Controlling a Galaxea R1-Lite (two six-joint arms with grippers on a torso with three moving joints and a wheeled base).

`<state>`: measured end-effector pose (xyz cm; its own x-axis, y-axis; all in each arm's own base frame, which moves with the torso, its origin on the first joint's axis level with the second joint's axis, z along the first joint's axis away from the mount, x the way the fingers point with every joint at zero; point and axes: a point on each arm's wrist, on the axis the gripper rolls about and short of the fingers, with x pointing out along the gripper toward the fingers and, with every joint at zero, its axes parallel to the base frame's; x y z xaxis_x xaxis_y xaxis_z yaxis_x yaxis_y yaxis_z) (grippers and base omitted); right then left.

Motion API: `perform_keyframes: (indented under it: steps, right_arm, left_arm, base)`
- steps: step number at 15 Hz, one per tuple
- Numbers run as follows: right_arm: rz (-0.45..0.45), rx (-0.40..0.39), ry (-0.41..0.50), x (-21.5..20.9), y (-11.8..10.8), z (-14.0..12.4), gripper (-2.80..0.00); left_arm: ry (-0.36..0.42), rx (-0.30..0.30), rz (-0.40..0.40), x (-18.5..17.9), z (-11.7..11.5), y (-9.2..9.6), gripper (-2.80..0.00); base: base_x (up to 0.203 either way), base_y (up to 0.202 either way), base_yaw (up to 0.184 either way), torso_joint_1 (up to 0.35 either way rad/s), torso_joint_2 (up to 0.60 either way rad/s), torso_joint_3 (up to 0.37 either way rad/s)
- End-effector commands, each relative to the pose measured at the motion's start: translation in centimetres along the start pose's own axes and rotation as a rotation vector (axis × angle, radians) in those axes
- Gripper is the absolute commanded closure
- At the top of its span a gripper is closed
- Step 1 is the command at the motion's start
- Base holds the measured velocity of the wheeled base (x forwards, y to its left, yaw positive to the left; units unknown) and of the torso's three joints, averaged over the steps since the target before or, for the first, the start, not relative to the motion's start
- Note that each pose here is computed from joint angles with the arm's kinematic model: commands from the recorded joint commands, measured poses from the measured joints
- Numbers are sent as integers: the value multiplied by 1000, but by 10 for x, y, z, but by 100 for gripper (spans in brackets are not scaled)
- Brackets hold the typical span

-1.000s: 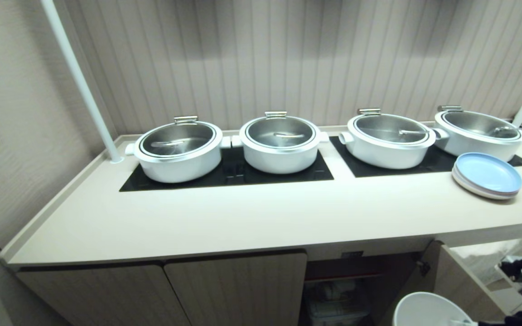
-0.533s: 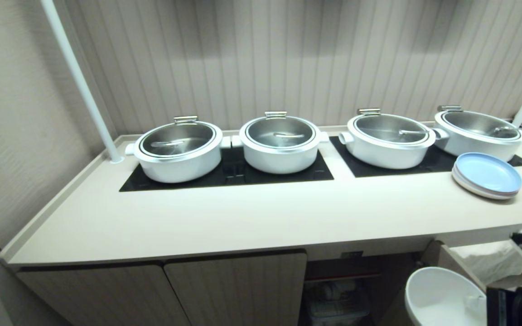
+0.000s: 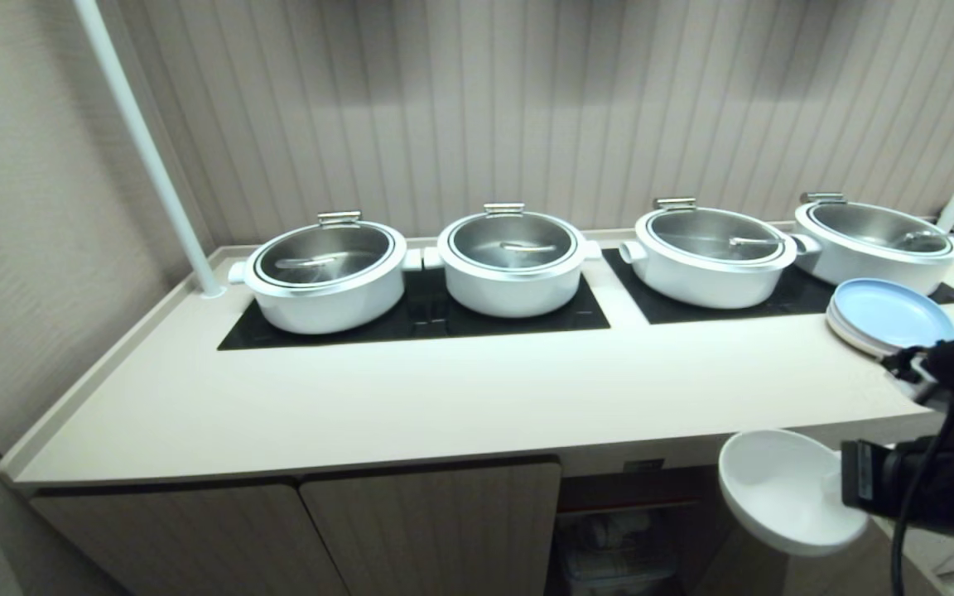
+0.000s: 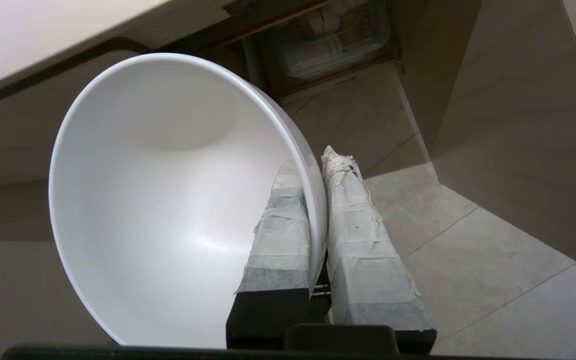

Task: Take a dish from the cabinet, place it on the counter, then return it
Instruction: Place it on the table

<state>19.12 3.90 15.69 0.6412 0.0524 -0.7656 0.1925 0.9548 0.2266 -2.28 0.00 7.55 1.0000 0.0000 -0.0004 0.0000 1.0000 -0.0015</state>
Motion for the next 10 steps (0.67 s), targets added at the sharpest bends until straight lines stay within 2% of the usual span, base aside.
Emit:
perform_keyframes:
  steps: [1, 4, 10]
  right_arm:
    - [-26, -1, 32, 20, 8, 12, 0]
    - [-58, -4, 34, 43, 18, 31, 0]
    - [-106, 6, 6, 110, 33, 50, 0]
  left_arm:
    - [0, 0, 0, 0, 0, 0, 0]
    - [0, 0, 0, 0, 0, 0, 0]
    - [0, 0, 2, 0, 0, 0, 0]
  base:
    - [0, 0, 0, 0, 0, 0]
    - [0, 0, 0, 0, 0, 0]
    - [0, 0, 0, 0, 0, 0]
